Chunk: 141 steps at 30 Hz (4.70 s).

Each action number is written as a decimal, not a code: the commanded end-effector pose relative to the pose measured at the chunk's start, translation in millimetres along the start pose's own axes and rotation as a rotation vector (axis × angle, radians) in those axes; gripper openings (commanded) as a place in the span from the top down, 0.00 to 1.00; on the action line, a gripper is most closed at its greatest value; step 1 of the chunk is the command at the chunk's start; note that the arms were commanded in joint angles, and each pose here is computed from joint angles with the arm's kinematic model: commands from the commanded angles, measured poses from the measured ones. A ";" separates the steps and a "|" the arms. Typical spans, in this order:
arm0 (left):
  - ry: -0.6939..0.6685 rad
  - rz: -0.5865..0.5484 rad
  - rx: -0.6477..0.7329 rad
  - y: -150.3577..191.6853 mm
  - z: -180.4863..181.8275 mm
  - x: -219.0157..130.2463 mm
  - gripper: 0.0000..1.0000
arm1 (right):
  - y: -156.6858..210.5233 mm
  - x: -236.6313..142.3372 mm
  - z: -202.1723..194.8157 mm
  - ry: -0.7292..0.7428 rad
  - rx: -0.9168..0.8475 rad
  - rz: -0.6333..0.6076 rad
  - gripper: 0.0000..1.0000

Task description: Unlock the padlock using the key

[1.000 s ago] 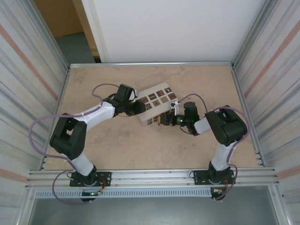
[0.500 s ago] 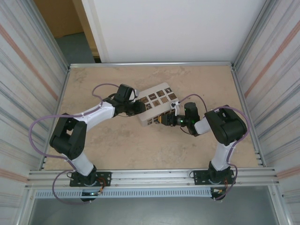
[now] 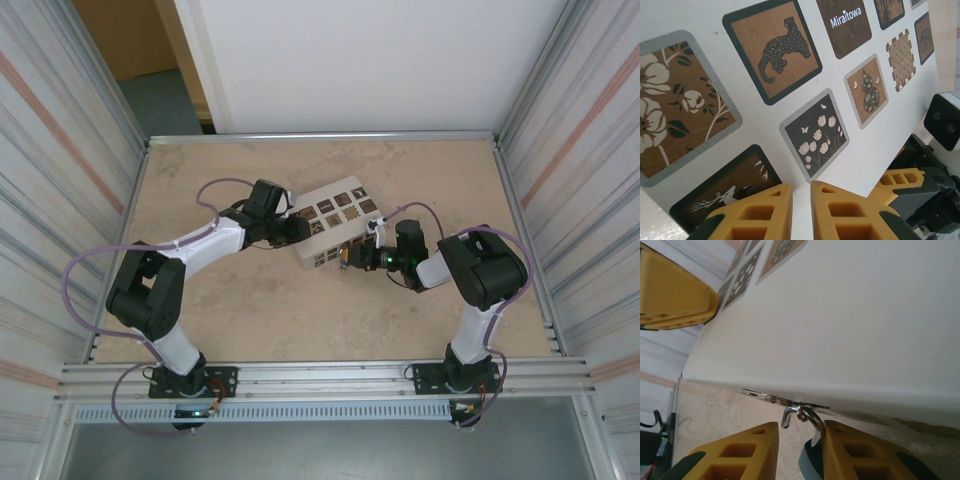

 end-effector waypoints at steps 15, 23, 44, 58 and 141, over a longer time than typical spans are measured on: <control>-0.075 0.053 -0.026 15.7 23.8 11.1 0.84 | -9.3 -8.1 11.1 -0.005 -0.032 -0.032 0.98; -0.067 0.067 -0.048 27.0 25.4 14.2 0.85 | -17.1 -12.7 10.1 0.028 0.061 -0.108 1.00; -0.063 0.098 -0.070 51.8 24.3 20.4 0.85 | -29.6 -14.4 -6.9 0.128 0.321 -0.245 1.00; -0.070 0.103 -0.070 55.8 27.6 18.6 0.85 | -46.5 -11.7 -15.3 0.150 0.387 -0.306 1.00; -0.093 -0.478 -0.054 105.5 75.7 -180.2 0.34 | 11.9 -143.8 125.7 0.548 0.022 0.227 1.00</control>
Point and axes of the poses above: each hand's point on the last joint's axis, 136 mm out from that joint toward the fingers, its own x axis out along the fingers, its own z axis along the line the jaws close on, y = z × x, the point moved 5 cm from there along -x, back along the fingers, and after that the axes turned 3 degrees about -x, right-handed, at the moved point
